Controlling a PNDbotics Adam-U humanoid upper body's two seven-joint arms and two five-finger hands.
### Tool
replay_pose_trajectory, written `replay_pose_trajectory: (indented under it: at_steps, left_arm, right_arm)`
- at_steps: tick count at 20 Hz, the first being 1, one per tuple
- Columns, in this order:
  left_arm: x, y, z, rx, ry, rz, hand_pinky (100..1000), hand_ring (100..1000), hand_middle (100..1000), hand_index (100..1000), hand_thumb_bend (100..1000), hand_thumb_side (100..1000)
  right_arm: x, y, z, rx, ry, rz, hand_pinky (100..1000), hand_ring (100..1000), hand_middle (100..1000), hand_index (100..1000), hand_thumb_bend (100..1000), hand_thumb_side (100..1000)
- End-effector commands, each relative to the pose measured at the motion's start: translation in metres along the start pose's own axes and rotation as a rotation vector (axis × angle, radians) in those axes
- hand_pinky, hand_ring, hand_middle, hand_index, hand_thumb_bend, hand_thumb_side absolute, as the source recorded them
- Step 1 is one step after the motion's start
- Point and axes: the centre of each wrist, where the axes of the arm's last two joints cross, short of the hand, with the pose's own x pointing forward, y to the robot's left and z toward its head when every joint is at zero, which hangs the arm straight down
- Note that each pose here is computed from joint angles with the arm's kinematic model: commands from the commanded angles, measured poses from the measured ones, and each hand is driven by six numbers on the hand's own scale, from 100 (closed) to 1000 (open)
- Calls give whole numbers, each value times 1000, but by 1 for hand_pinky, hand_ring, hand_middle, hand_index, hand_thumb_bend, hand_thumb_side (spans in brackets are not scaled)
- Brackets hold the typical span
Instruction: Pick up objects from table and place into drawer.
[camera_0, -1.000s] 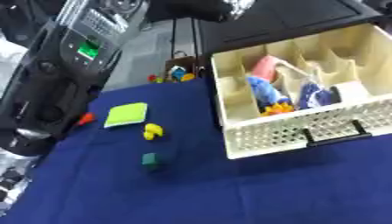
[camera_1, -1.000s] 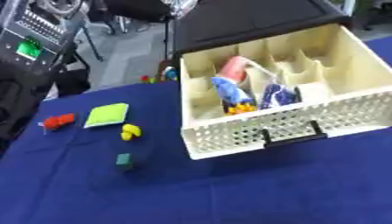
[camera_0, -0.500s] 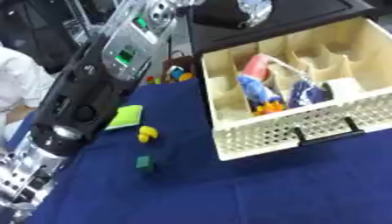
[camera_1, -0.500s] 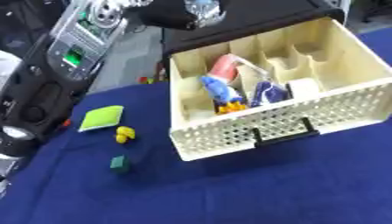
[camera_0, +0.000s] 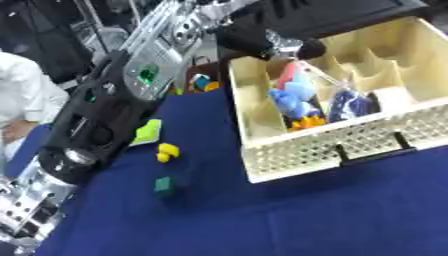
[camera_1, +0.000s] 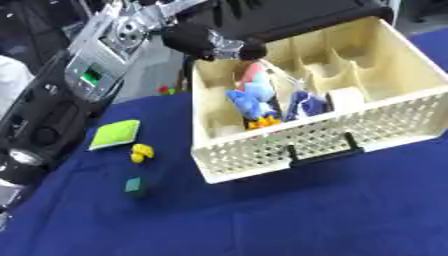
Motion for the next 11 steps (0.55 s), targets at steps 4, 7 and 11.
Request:
replay_pose_trajectory:
  at_steps: [4, 7, 11]
  left_arm:
    - [-4, 12, 7, 77, 9, 6, 520, 670, 672, 816, 551, 811]
    - [-4, 19, 16, 173, 27, 30, 467, 617, 619, 800, 500, 789]
    - [6, 38, 50, 433, 28, 71, 428, 567, 567, 776, 489, 767]
  right_arm:
    - [1, 1, -7, -40, -36, -28, 651, 678, 651, 779, 100, 1000]
    - [1, -1, -6, -39, -33, -21, 651, 679, 652, 779, 100, 1000]
    - [-1, -6, -4, -35, -32, 2, 651, 679, 652, 778, 100, 1000]
